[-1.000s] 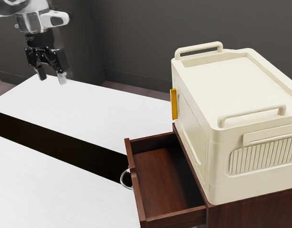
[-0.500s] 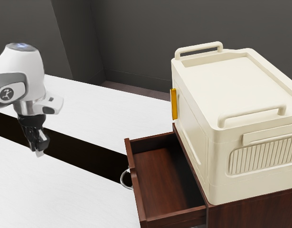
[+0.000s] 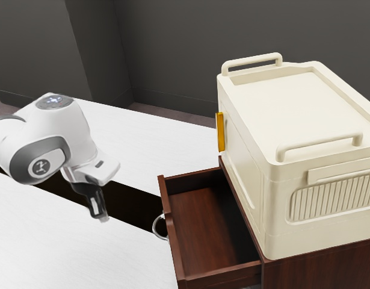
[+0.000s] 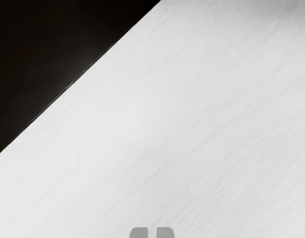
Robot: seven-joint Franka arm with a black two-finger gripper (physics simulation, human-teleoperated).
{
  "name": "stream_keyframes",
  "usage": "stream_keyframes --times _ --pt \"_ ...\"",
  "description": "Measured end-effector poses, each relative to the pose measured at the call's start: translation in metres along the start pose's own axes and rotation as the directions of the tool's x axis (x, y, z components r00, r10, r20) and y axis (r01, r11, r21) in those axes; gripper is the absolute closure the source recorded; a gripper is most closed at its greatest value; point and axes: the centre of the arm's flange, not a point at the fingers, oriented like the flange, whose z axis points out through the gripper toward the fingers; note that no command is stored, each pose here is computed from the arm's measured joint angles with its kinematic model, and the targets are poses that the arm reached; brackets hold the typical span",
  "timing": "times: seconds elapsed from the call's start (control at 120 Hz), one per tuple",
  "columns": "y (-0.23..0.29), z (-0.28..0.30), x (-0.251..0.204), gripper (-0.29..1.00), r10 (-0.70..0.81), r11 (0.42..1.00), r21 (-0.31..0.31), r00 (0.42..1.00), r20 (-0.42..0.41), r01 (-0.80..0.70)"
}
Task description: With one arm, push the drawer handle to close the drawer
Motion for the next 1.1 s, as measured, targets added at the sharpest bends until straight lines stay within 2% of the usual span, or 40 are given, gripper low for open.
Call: stream_keyframes --times 0.183,0.4,0.8,0.917,1.1 --pt "0.048 0.004 0.03 0.78 0.084 0.995 -0.045 0.996 -0.017 -0.085" --pt "0.059 0.017 0.05 0.78 0.102 0.992 -0.079 0.995 -0.01 -0.103" --pt "0.076 0.017 0.14 0.78 0.208 0.976 -0.058 0.978 -0.015 -0.209" --pt "0.078 0.008 0.175 0.78 0.229 0.972 -0.048 0.973 -0.041 -0.23" --pt "0.08 0.018 0.216 0.79 0.251 0.966 -0.056 0.967 -0.047 -0.253"
